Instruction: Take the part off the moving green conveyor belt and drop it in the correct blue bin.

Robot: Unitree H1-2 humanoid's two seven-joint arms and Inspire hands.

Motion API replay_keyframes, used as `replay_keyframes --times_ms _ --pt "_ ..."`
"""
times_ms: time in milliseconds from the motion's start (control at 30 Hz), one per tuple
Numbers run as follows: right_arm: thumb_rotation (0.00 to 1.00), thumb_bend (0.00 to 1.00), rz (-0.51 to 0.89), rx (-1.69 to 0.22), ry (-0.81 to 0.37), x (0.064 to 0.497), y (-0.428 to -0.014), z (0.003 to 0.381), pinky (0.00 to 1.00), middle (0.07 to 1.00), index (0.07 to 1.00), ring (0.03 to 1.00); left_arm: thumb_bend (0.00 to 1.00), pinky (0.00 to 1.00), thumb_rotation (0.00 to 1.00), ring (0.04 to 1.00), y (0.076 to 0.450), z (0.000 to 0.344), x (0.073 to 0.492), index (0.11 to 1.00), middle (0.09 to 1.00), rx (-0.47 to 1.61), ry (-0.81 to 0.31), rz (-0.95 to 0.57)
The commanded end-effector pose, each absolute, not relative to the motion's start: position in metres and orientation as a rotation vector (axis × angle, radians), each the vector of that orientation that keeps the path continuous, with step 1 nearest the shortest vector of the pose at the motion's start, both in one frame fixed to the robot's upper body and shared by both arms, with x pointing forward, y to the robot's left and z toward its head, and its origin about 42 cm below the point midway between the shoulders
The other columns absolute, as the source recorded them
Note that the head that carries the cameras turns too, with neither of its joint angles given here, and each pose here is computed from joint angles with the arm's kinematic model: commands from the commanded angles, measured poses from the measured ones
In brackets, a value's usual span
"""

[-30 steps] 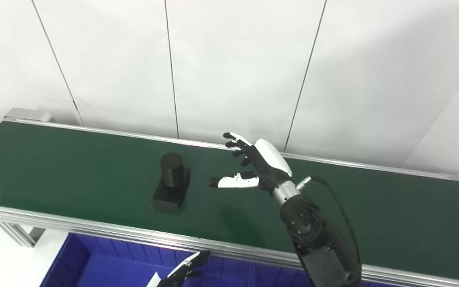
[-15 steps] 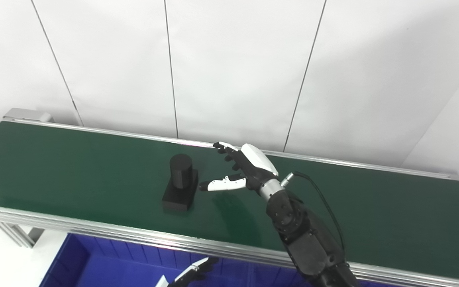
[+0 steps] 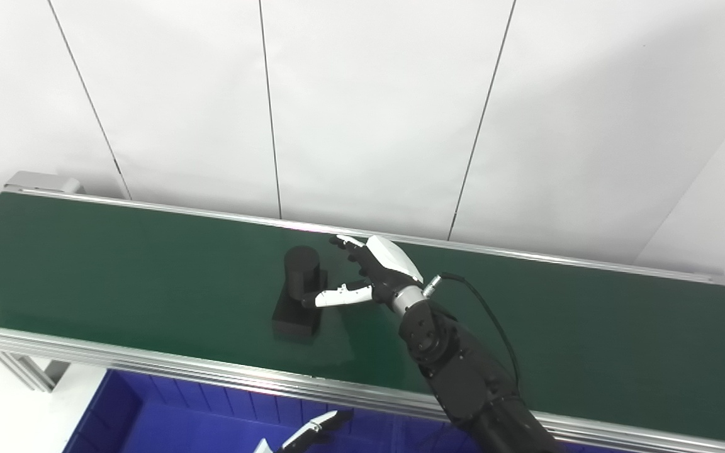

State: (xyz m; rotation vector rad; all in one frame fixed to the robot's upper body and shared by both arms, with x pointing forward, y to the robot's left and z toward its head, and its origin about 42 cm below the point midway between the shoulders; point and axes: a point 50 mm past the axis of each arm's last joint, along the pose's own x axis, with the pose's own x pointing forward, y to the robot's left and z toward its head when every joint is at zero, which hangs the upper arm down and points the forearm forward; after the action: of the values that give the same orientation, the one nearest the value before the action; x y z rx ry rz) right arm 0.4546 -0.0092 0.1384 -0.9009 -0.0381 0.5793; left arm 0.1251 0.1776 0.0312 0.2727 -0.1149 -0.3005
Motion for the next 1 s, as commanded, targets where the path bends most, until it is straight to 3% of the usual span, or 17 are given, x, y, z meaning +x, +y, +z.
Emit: replay_keyframes --times_ms 0,300,433,633,800,833,967 --pt "0.59 0.97 0.585 -0.874 -0.194 0.463 0.018 0.176 0.72 0.899 0.905 0.848 0.92 0.81 0.31 0.859 0.175 0.041 0.123 0.847 0.881 0.253 -0.179 -0.299" --pt "0.57 0.96 0.616 -0.884 -0.19 0.461 0.036 0.165 0.71 0.885 0.902 0.835 0.93 0.79 0.32 0.858 0.172 0.043 0.118 0.851 0.889 0.254 -0.189 -0.301" --pt "0.52 0.92 0.611 -0.878 -0.189 0.459 0.04 0.158 0.69 0.873 0.895 0.821 0.93 0.8 0.33 0.862 0.17 0.044 0.116 0.851 0.891 0.251 -0.192 -0.299" --pt "0.36 0.8 0.581 -0.846 -0.203 0.455 0.042 0.148 0.64 0.834 0.847 0.772 0.94 0.81 0.35 0.87 0.169 0.046 0.113 0.852 0.891 0.235 -0.189 -0.299" --pt "0.09 0.66 0.519 -0.831 -0.252 0.45 0.042 0.14 0.54 0.717 0.754 0.625 0.95 0.81 0.35 0.868 0.168 0.048 0.112 0.852 0.889 0.229 -0.19 -0.296" --pt "0.02 0.55 0.501 -0.831 -0.268 0.449 0.042 0.139 0.46 0.521 0.592 0.514 0.95 0.81 0.35 0.87 0.168 0.048 0.111 0.852 0.89 0.228 -0.19 -0.295" --pt "0.0 0.51 0.448 -0.815 -0.278 0.448 0.04 0.136 0.44 0.508 0.542 0.421 0.94 0.81 0.34 0.871 0.169 0.048 0.113 0.854 0.893 0.229 -0.189 -0.296"
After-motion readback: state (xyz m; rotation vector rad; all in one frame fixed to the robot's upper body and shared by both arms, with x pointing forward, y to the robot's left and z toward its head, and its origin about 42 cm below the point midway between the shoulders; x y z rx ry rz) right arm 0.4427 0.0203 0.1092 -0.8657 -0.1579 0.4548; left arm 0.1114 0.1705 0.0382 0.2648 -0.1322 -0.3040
